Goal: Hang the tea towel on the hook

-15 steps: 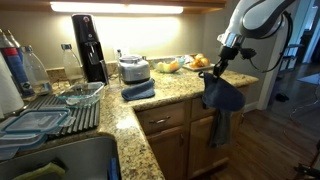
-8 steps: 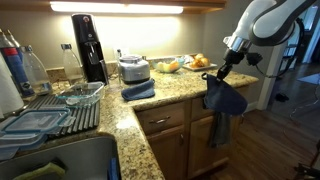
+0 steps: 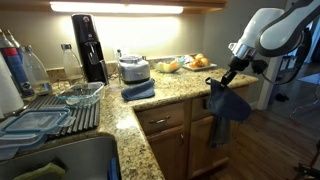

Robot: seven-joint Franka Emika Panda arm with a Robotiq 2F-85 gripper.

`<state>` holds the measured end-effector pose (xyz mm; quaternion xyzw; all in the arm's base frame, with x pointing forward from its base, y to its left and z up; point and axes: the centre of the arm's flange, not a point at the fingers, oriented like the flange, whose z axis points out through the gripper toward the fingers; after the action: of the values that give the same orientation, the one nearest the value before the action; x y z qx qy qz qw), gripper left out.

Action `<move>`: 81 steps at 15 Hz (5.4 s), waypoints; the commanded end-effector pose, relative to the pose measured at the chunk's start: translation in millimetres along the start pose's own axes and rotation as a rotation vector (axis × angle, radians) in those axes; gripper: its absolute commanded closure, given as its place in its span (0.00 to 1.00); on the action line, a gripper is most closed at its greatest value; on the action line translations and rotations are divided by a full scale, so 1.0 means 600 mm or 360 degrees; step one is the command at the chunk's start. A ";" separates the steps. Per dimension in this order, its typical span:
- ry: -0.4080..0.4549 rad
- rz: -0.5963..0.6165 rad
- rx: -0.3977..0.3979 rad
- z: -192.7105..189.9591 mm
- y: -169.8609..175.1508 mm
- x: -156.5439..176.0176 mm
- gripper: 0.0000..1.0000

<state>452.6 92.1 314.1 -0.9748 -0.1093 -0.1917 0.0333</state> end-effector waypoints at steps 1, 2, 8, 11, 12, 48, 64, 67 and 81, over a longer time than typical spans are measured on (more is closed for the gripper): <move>-0.0001 0.0001 0.0000 0.001 0.000 0.001 0.89; 0.0000 0.0001 0.0001 0.001 0.000 0.002 0.89; 0.0027 -0.0006 -0.0022 -0.001 -0.002 -0.011 0.95; 0.0031 -0.0005 -0.0016 -0.002 -0.009 -0.035 0.95; 0.0033 -0.0002 -0.0012 -0.001 -0.013 -0.044 0.95; -0.0090 0.0190 0.0098 0.229 0.046 -0.089 0.95; -0.0129 0.0245 0.0132 0.296 0.075 -0.066 0.95; -0.0145 0.0258 0.0131 0.306 0.080 -0.071 0.95; -0.0180 0.0306 0.0125 0.340 0.095 -0.079 0.95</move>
<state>496.8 56.2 113.3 -0.9878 -0.0234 -0.1254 0.0894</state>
